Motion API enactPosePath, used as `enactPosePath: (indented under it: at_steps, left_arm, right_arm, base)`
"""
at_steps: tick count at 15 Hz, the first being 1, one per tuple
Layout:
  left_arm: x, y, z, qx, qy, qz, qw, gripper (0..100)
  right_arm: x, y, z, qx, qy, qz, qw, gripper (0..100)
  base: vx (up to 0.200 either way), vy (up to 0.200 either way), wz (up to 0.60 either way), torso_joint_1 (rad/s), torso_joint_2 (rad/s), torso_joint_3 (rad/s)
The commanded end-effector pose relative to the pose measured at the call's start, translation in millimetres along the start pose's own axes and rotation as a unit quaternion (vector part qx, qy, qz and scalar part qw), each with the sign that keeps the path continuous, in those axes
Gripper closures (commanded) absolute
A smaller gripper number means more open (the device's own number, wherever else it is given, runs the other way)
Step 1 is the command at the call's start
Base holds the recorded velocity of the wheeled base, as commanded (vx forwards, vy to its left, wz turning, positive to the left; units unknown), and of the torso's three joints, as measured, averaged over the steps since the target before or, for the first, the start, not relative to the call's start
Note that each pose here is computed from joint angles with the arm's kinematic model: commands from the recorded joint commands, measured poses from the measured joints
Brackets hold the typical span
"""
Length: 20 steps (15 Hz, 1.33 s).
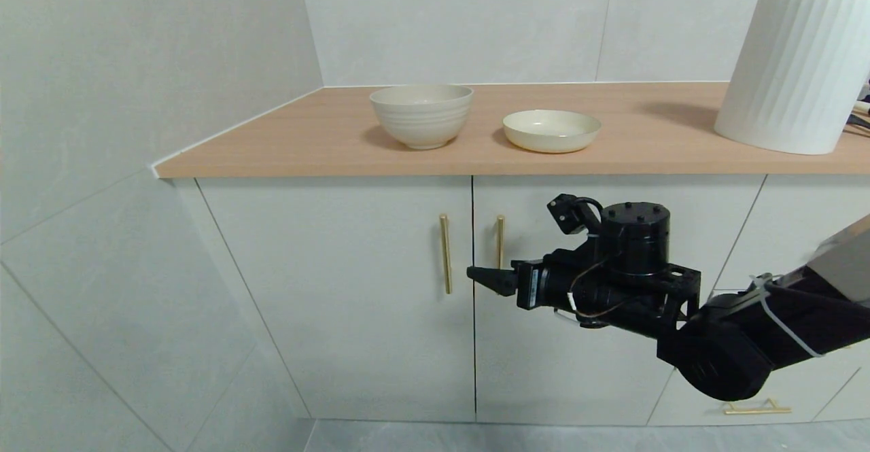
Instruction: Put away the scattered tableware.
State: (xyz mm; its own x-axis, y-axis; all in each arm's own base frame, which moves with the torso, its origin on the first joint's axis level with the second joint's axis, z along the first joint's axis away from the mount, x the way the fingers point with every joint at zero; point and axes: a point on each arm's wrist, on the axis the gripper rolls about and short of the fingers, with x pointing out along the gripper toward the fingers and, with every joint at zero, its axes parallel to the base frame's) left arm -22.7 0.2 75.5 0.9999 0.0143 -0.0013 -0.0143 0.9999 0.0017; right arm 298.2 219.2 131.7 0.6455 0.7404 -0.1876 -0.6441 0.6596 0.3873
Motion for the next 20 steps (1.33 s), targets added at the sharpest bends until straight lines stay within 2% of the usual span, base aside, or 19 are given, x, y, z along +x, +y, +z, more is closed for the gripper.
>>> enactPosePath:
  at_steps: [1, 6, 13, 20]
  left_arm:
    - [0, 0.0, 0.0, 0.0, 0.0, 0.001, 1.0, 0]
    - [0, 0.0, 0.0, -0.001, 0.0, 0.001, 1.0, 0]
    - [0, 0.0, 0.0, 0.0, 0.0, 0.001, 1.0, 0]
    - [0, 0.0, 0.0, 0.0, 0.0, 0.001, 1.0, 0]
  right_arm:
    - [7, -4, -3, 0.003, -0.001, -0.005, 1.0, 0]
    - [12, -10, 4, 0.028, -0.017, -0.011, 0.999, 0]
    - [34, -22, -4, 0.047, -0.031, -0.013, 0.998, 0]
    - [37, -18, -4, 0.076, -0.039, 0.002, 0.996, 0]
  base:
    - [0.0, 0.0, 0.0, 0.0, 0.0, 0.0]
    - [0.0, 0.0, 0.0, 0.0, 0.0, 0.0]
    - [0.0, 0.0, 0.0, 0.0, 0.0, 0.0]
    - [0.0, 0.0, 0.0, 0.0, 0.0, 0.0]
